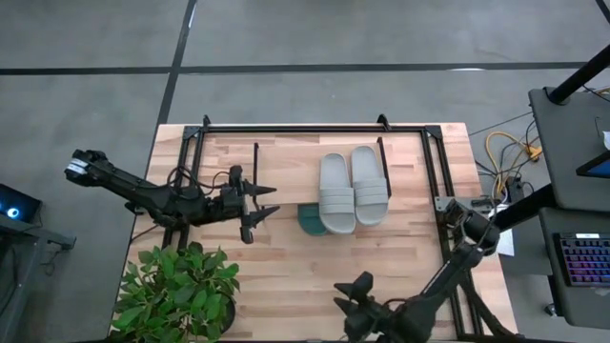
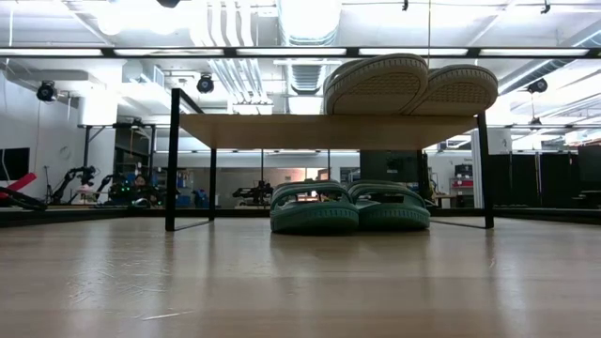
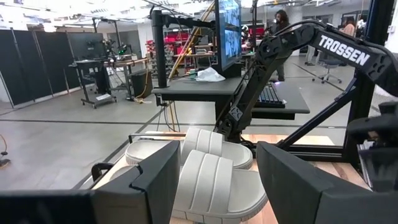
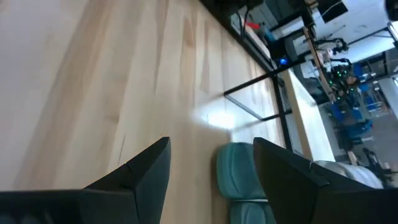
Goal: Pick and place slides into the shelf
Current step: Put the left green slides on the shelf
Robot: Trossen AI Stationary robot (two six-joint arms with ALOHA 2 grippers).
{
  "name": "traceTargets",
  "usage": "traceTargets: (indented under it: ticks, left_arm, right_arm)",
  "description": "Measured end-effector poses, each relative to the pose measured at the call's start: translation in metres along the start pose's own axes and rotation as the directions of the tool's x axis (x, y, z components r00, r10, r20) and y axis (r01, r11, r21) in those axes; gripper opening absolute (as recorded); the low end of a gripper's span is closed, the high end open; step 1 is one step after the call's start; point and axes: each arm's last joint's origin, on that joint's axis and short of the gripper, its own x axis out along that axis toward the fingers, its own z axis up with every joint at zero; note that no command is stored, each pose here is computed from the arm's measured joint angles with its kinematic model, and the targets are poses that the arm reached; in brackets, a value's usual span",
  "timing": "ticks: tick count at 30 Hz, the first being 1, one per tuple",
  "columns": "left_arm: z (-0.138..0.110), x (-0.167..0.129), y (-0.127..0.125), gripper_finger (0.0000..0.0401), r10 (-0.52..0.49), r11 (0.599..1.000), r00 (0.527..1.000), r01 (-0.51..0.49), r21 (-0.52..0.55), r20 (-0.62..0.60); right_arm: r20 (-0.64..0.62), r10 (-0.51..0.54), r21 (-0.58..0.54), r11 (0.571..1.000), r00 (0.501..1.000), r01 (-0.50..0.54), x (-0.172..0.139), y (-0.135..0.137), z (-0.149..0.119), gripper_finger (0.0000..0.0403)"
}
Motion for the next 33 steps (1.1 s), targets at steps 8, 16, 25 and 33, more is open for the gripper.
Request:
traceTargets:
  ticks: [8,16,25,33]
  left_arm:
    - [-0.001,0.001,0.0,0.0196,0.0,1.0,1.0,0.0,0.003,-0.004]
    - [-0.001,0.001,0.0,0.0196,0.0,1.0,1.0,0.0,0.005,-0.004]
    - [-0.001,0.001,0.0,0.0196,0.0,1.0,1.0,0.0,0.005,-0.004]
    - [-0.001,0.001,0.0,0.0196,0.0,1.0,1.0,0.0,0.005,-0.005]
  right_arm:
    - [-0.076,-0.02,-0.127,0.992,0.997,0.01,0.033,0.021,-0.011,0.0219]
    - [-0.153,-0.062,-0.264,0.964,0.986,0.019,0.07,0.029,-0.022,0.0219]
    - [-0.203,-0.09,-0.41,0.912,0.975,-0.001,0.095,0.019,-0.025,0.0219]
    - [-0.243,-0.096,-0.394,0.919,0.965,-0.007,0.121,0.002,-0.024,0.0219]
